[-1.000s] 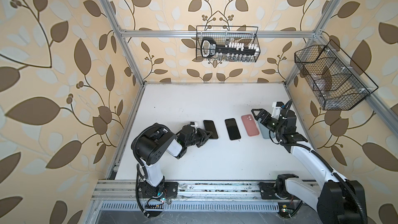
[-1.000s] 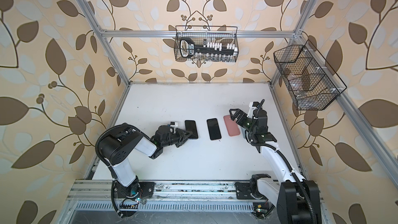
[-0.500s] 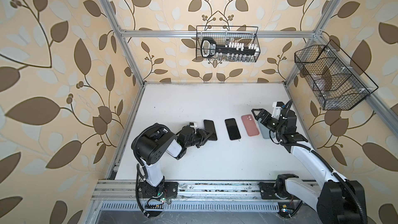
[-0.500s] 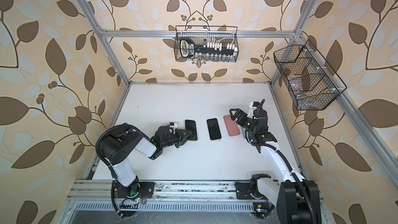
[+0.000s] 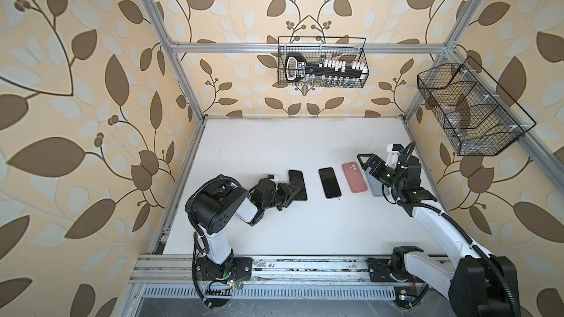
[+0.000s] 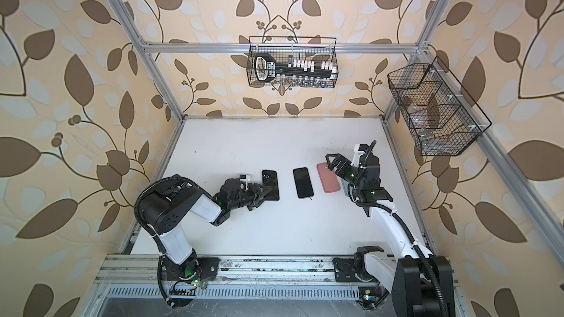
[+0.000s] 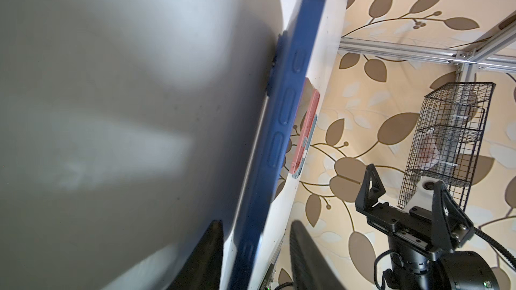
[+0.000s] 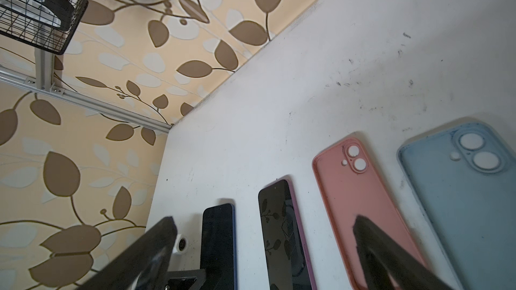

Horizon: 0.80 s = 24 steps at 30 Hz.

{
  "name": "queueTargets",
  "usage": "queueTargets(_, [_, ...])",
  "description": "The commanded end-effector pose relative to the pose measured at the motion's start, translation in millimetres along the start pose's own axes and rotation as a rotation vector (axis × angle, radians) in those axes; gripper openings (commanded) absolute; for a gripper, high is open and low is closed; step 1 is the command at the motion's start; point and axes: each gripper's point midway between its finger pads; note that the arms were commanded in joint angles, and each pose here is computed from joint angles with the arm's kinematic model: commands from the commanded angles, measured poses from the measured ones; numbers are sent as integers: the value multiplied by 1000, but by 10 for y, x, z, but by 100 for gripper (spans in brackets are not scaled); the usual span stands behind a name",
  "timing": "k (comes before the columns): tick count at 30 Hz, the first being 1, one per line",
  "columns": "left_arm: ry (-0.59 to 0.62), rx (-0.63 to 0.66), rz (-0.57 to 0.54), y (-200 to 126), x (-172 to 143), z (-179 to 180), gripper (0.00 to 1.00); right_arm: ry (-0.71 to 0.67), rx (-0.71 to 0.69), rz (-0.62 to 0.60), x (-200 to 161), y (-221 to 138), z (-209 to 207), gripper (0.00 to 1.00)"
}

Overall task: Take the phone out of the phone case
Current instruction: Place the phone at the center of the table.

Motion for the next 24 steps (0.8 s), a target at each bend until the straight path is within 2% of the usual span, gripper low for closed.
queueTargets(1, [45,-36,-3,-46,-48,-127,44,4,8,2,-37,-21,-3,100])
queueTargets(12, [45,0,-23,-74,-24,-69,47,7,9,1,-33,-26,-9,100])
queueTargets(18, [49,27,-35,-94,-14,-48,55,7,11,-1,-28,-32,-12,100])
queueTargets(24, [72,75,-55,-142,0,-36,59,12,11,-5,-19,-34,-16,100])
Point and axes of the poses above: each gripper's point midway between its finger pads, its own y axis out along the fingers, its own z axis along the line the jaws close on, x = y × z, and after that the axes turned 11 degrees about -y, right-handed
